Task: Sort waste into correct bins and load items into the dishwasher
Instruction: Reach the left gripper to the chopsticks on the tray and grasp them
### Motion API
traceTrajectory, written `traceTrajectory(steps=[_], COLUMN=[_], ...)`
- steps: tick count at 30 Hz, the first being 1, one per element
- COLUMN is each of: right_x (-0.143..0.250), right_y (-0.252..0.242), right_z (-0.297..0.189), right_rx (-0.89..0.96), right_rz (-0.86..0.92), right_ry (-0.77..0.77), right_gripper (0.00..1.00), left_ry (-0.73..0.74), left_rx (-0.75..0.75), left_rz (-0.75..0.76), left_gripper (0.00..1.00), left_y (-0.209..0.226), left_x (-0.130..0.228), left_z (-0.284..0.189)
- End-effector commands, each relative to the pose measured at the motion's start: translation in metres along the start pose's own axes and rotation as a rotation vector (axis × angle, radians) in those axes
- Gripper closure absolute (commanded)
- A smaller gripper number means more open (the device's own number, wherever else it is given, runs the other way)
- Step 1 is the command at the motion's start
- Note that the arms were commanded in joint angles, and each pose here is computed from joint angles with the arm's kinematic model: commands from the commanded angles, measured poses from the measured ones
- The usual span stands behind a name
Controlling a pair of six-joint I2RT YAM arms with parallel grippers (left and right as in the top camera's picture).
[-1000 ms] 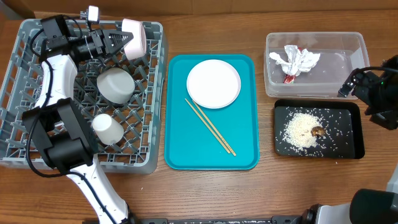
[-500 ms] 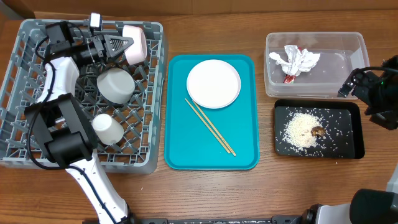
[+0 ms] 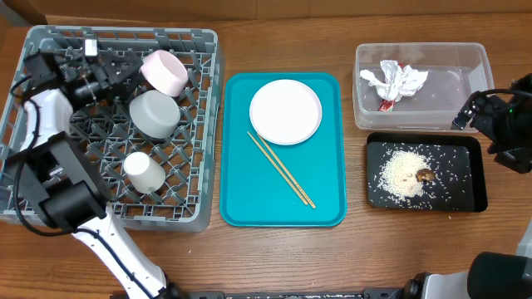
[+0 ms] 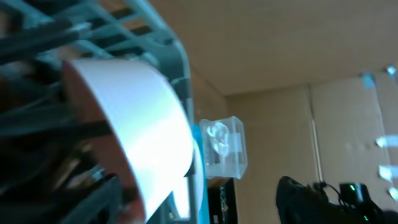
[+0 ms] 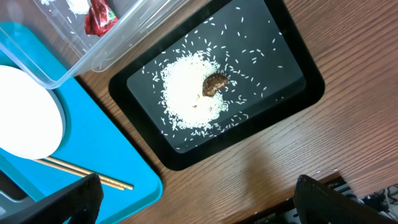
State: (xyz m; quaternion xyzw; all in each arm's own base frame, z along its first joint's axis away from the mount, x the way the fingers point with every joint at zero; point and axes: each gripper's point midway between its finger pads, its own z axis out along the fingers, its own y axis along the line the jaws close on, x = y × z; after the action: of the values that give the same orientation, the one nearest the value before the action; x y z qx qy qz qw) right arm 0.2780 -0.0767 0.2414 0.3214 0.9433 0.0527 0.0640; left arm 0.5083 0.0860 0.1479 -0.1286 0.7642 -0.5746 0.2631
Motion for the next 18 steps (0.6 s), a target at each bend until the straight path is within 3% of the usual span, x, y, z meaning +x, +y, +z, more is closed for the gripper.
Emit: traceTrajectory(steps=[1, 6, 12, 18], right_x=[-0.002, -0.002, -0.002, -0.002], right_y=[0.001, 0.001, 0.001, 0.001], right_z=[-0.01, -0.01, -0.01, -0.01], right_rx=[-0.008, -0.008, -0.008, -0.008], right_rz=[-0.005, -0.006, -0.005, -0.005], right_ry=[-0.039, -0.039, -0.039, -0.039], right_gripper=[0.0, 0.0, 0.0, 0.0], left_ry=[-0.038, -0.085, -0.095, -0.109], left_rx=[-0.101, -0.291, -0.581, -0.9], left_rz=[0.122, 0.203, 0.24, 0.116], left_gripper=[0.16, 0.0, 0.0, 0.0], left_y=[0.003, -0.02, -0.057, -0.083], left_x=[-0.007, -0.013, 0.004, 0.044], left_z=[-0.019, -0.048, -0.073, -0.086])
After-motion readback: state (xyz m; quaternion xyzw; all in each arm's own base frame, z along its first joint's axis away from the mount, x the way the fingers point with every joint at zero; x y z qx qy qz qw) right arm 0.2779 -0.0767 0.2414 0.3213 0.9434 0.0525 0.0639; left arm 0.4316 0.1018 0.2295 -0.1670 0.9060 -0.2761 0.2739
